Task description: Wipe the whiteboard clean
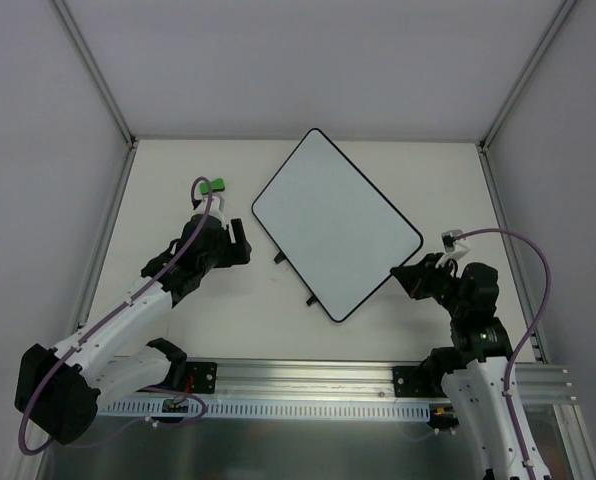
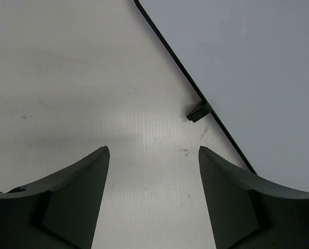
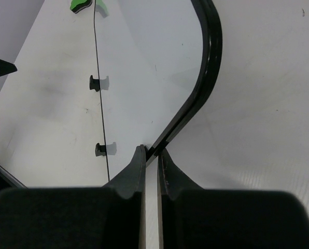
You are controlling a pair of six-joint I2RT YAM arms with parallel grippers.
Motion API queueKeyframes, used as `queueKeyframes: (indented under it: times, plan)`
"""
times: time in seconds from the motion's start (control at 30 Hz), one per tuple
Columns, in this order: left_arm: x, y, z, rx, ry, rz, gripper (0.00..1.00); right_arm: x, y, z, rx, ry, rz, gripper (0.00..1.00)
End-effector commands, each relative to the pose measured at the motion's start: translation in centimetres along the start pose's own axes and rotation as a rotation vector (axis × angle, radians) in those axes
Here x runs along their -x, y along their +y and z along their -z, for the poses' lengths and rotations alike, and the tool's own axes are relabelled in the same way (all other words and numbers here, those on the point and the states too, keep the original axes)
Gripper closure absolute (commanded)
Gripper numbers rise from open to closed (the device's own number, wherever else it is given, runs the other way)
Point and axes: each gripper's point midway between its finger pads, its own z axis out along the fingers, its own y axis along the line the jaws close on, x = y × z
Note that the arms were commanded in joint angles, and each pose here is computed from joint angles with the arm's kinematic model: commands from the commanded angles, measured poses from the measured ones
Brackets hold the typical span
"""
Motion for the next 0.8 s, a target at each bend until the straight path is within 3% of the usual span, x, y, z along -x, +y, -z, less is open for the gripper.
queueKeyframes:
  times: [0.0,0.2,0.53,0.67,0.77]
  plan:
    - [2.1,-0.3,0.9,-0.01,-0.081,-0.011,0.3,-0.3,-1.5,0.6,-0.077,-0.002,0.078,0.99]
    - [2.1,-0.3,1.0,-0.013,-0.085,-0.009,0.3,-0.2,-1.4,0.8,-0.076,-0.009,0.086,0.78]
    - [2.0,-0.2,1.2,-0.012,-0.091,-0.007,0.29,-0.3,-1.4,0.9,-0.071,-0.01,0.087,0.72]
    - [2.2,-0.2,1.4,-0.016,-0.099,-0.005,0.29,0.2,-1.1,1.3,-0.074,-0.027,0.094,0.44]
    - [2.5,-0.3,1.6,-0.02,-0.11,-0.003,0.28,1.1,-0.8,2.0,-0.092,-0.042,0.103,0.29]
